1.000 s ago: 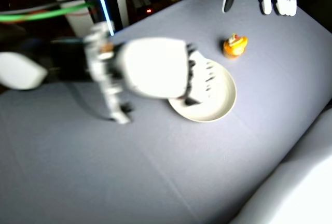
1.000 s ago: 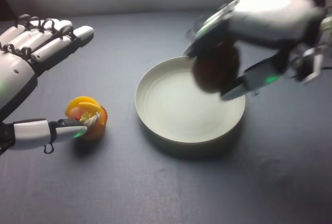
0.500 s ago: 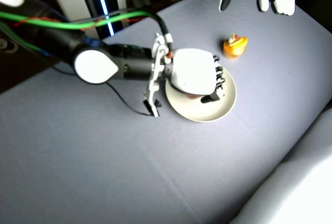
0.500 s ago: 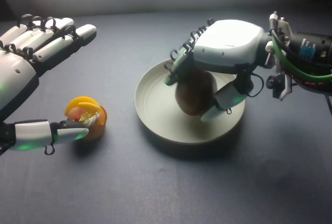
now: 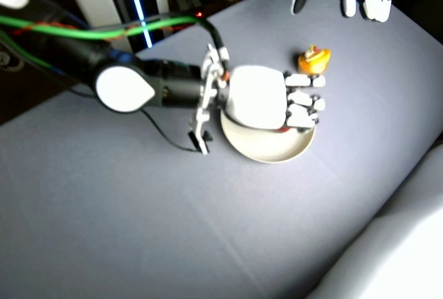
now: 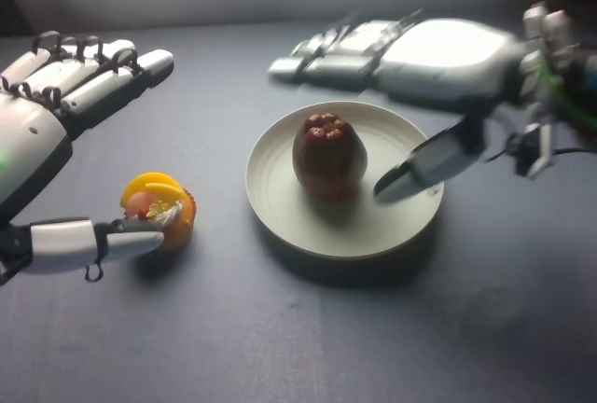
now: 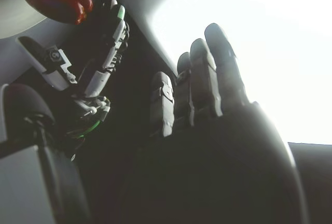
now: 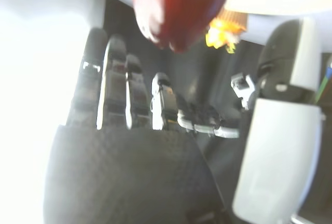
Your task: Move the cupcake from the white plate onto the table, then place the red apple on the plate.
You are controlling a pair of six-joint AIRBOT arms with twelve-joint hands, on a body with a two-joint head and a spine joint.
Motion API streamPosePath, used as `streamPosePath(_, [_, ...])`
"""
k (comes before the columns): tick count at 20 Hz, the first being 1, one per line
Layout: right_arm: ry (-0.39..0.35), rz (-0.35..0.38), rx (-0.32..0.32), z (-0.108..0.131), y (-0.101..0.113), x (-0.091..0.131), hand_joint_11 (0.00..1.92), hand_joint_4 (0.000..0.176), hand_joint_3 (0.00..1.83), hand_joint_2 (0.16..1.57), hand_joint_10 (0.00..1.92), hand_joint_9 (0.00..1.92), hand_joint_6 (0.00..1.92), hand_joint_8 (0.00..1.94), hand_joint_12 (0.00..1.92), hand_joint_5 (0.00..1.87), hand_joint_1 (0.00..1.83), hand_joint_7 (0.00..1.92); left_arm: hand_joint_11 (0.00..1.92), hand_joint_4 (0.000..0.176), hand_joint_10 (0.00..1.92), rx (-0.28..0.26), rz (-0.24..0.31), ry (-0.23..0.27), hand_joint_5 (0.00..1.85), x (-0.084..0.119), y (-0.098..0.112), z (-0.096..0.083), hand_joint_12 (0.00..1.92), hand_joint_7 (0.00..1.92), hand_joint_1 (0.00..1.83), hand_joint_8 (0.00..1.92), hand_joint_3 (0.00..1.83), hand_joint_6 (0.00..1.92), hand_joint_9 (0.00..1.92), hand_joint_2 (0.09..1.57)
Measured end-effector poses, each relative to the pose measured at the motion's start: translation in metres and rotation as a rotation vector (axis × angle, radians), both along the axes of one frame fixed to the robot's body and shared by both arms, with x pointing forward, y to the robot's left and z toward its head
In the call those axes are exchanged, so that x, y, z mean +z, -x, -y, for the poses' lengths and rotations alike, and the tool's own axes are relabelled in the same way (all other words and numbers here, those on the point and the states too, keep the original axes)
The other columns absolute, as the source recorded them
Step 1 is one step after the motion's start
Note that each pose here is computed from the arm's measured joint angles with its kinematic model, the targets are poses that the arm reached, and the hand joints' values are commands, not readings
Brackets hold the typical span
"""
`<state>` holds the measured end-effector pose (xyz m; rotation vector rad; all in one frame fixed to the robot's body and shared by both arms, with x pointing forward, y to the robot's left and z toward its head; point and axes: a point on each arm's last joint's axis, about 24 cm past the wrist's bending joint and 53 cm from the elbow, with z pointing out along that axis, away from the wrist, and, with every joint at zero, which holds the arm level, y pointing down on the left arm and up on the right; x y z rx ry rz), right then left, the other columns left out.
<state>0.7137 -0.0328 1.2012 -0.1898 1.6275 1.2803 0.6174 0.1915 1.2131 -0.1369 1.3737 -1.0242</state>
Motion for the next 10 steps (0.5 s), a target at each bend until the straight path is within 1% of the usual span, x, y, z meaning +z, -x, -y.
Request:
streamPosePath(1, [-0.043,-0.012,-0.039,0.027,-0.004,0.006,0.00,0.176,0.01,0.85,0.00,0.00,0.00,0.00,0.00,0.00,0.89,0.00,0.00,0.168,0.00,0.001,-0.005,0.003,0.06,-0.002,0.001,-0.001,0.51,0.12,0.75,0.00,0.00,0.00,0.14,0.90])
streamPosePath(2, [-0.069,-0.028,-0.067,0.043,-0.007,0.005,0.00,0.176,0.01,0.85,0.00,0.00,0.00,0.00,0.00,0.00,0.78,0.00,0.00,0.170,0.00,0.005,-0.003,0.007,0.06,-0.001,0.001,-0.002,0.47,0.12,0.76,0.00,0.00,0.00,0.13,0.90])
streamPosePath(3, [-0.101,-0.051,-0.092,0.059,-0.007,0.003,0.09,0.176,0.00,0.84,0.00,0.00,0.00,0.00,0.04,0.00,0.68,0.00,0.00,0.165,0.00,0.006,0.002,0.019,0.05,0.001,0.002,-0.003,0.41,0.11,0.79,0.00,0.00,0.00,0.12,0.90])
streamPosePath(4, [-0.132,-0.065,-0.101,0.071,-0.001,0.001,0.09,0.176,0.00,0.84,0.00,0.00,0.00,0.00,0.05,0.00,0.63,0.00,0.00,0.174,0.00,0.005,0.003,0.037,0.03,0.002,0.005,-0.005,0.35,0.10,0.79,0.00,0.00,0.00,0.11,0.90])
streamPosePath(5, [-0.152,-0.074,-0.101,0.077,0.004,-0.001,0.02,0.176,0.00,0.84,0.00,0.00,0.00,0.00,0.01,0.00,0.69,0.00,0.00,0.176,0.00,0.003,0.004,0.041,0.00,0.002,0.007,-0.005,0.33,0.08,0.78,0.00,0.00,0.00,0.10,0.91])
streamPosePath(6, [-0.220,-0.049,-0.092,0.090,0.024,0.011,0.00,0.176,0.00,0.88,0.00,0.00,0.00,0.00,0.00,0.00,0.81,0.00,0.00,0.171,0.00,-0.005,0.014,0.047,0.00,0.003,0.014,-0.004,0.30,0.06,0.82,0.00,0.00,0.00,0.09,0.91])
streamPosePath(7, [-0.237,-0.037,-0.086,0.091,0.030,0.015,0.00,0.176,0.00,0.88,0.00,0.00,0.00,0.00,0.00,0.00,0.81,0.00,0.00,0.171,0.00,-0.007,0.016,0.052,0.00,0.004,0.016,-0.004,0.30,0.06,0.82,0.00,0.00,0.00,0.09,0.91])
streamPosePath(8, [-0.298,0.010,-0.076,0.101,0.047,0.032,0.00,0.176,0.01,0.92,0.00,0.00,0.00,0.00,0.00,0.00,0.88,0.00,0.00,0.169,0.00,-0.009,0.034,0.069,0.00,0.009,0.019,-0.005,0.30,0.07,0.80,0.00,0.00,0.00,0.10,0.90])
streamPosePath(9, [-0.355,0.051,-0.072,0.114,0.062,0.044,0.00,0.176,0.03,0.97,0.00,0.00,0.00,0.00,0.00,0.00,0.84,0.00,0.00,0.163,0.00,-0.009,0.046,0.102,0.00,0.016,0.020,-0.010,0.45,0.08,0.77,0.00,0.00,0.00,0.12,0.92])
streamPosePath(10, [-0.378,0.065,-0.073,0.119,0.067,0.047,0.00,0.176,0.01,1.01,0.00,0.00,0.00,0.00,0.00,0.00,0.81,0.00,0.00,0.141,0.00,-0.008,0.056,0.115,0.00,0.019,0.021,-0.012,0.64,0.13,0.79,0.00,0.00,0.00,0.16,0.89])
